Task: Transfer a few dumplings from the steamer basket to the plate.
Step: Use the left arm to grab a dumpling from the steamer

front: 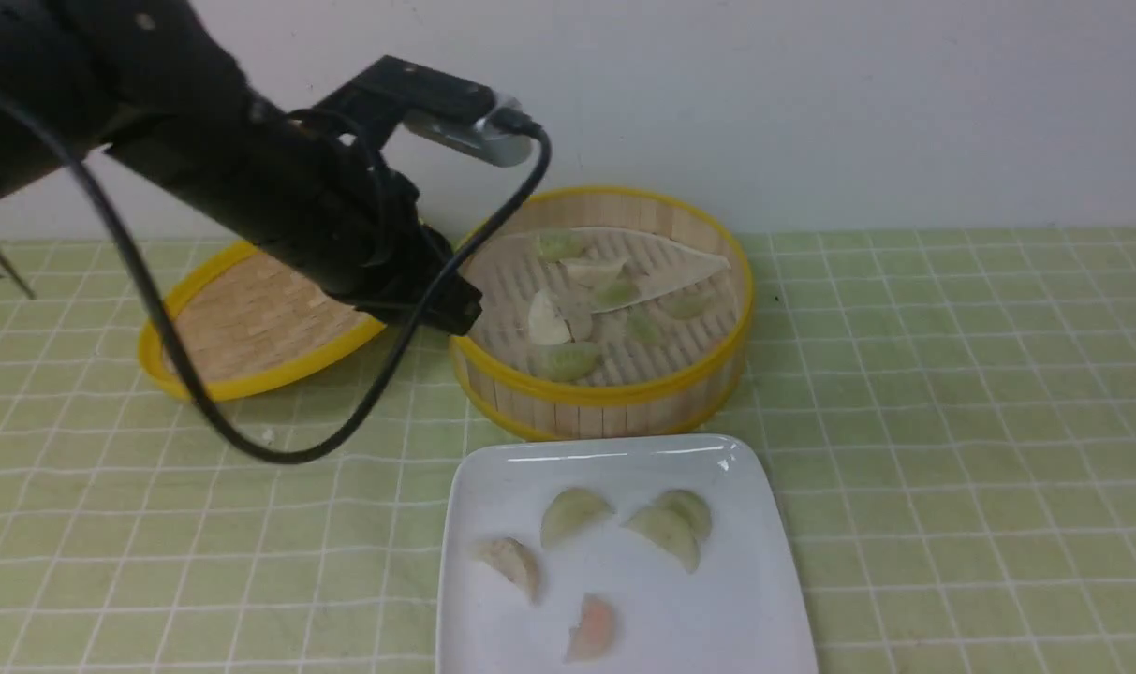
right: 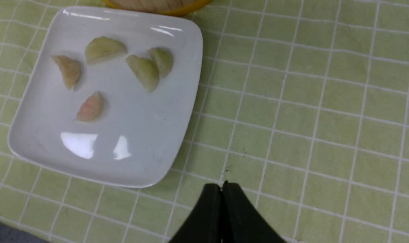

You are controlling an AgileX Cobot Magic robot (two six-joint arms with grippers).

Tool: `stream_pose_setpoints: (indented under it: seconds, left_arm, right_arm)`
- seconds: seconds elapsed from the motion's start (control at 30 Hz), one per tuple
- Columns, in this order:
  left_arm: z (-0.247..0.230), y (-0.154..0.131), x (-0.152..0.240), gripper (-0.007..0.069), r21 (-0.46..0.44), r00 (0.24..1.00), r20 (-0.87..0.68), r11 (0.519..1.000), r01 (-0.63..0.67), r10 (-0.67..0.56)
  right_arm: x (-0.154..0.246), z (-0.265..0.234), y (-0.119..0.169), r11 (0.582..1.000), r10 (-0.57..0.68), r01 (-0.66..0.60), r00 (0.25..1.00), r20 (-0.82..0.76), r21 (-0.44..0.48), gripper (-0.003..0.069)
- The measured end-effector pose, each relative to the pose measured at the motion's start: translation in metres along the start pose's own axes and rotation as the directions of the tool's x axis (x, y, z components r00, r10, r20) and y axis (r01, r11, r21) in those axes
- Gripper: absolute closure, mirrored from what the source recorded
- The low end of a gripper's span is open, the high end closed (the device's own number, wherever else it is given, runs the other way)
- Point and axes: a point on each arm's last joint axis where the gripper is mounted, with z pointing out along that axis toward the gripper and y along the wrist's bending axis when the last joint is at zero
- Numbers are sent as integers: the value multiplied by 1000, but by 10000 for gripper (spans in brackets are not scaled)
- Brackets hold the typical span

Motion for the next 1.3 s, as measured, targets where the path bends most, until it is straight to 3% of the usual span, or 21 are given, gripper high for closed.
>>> stream_pose_setpoints:
  seconds: [0.17, 0.27, 0.33, 0.37, 0.47, 0.53, 0.67, 0.83, 0.9, 0.93, 0.97, 1.0, 1.03, 1.3]
  left_arm:
    - [49, 15, -19, 568, -35, 998, -31, 998, -60, 59]
    - [75, 23, -25, 483, -58, 996, -43, 995, -85, 83]
    - [94, 30, -28, 379, -75, 995, -43, 992, -97, 94]
    - [96, 31, -28, 379, -77, 994, -45, 992, -98, 95]
    - [123, 40, -28, 234, -85, 994, -55, 992, -98, 94]
    - [136, 45, -26, 179, -85, 994, -63, 992, -93, 88]
    - [156, 51, -18, 141, -79, 993, -91, 994, -82, 75]
    - [172, 56, -13, 154, -93, 995, -83, 993, -66, 59]
    - [174, 57, -12, 226, -93, 996, -83, 994, -53, 46]
    - [175, 57, -12, 226, -93, 996, -83, 994, -52, 45]
    - [175, 55, -12, 326, -90, 995, -83, 994, -55, 48]
    - [175, 55, -12, 326, -90, 995, -83, 994, -55, 48]
    - [176, 53, -12, 432, -88, 995, -88, 994, -63, 55]
    - [161, 42, -31, 428, -21, 988, -143, 998, -66, 62]
  right_arm:
    - [-3, 6, 2, 999, 12, -13, 1000, -25, -37, 673]
    - [-3, 6, 3, 999, 18, -20, 1000, -24, -50, 673]
    - [-3, 6, 4, 998, 26, -27, 999, -22, -65, 673]
    - [-3, 6, 4, 998, 26, -27, 999, -22, -65, 673]
    - [-4, 6, 6, 996, 35, -36, 999, -19, -83, 673]
    - [-4, 6, 7, 995, 38, -39, 999, -18, -90, 673]
    - [-4, 6, 7, 994, 42, -44, 999, -17, -98, 673]
    - [-4, 6, 8, 994, 45, -46, 999, -15, -104, 673]
    - [-4, 6, 8, 993, 45, -47, 999, -15, -104, 673]
    - [-4, 6, 8, 993, 45, -47, 999, -15, -104, 673]
    - [-4, 6, 8, 993, 46, -47, 999, -15, -105, 673]
    - [-4, 6, 8, 993, 46, -47, 999, -15, -105, 673]
    - [-4, 6, 8, 993, 44, -45, 999, -15, -106, 673]
    - [-4, 6, 8, 994, 35, -36, 999, -14, -106, 673]
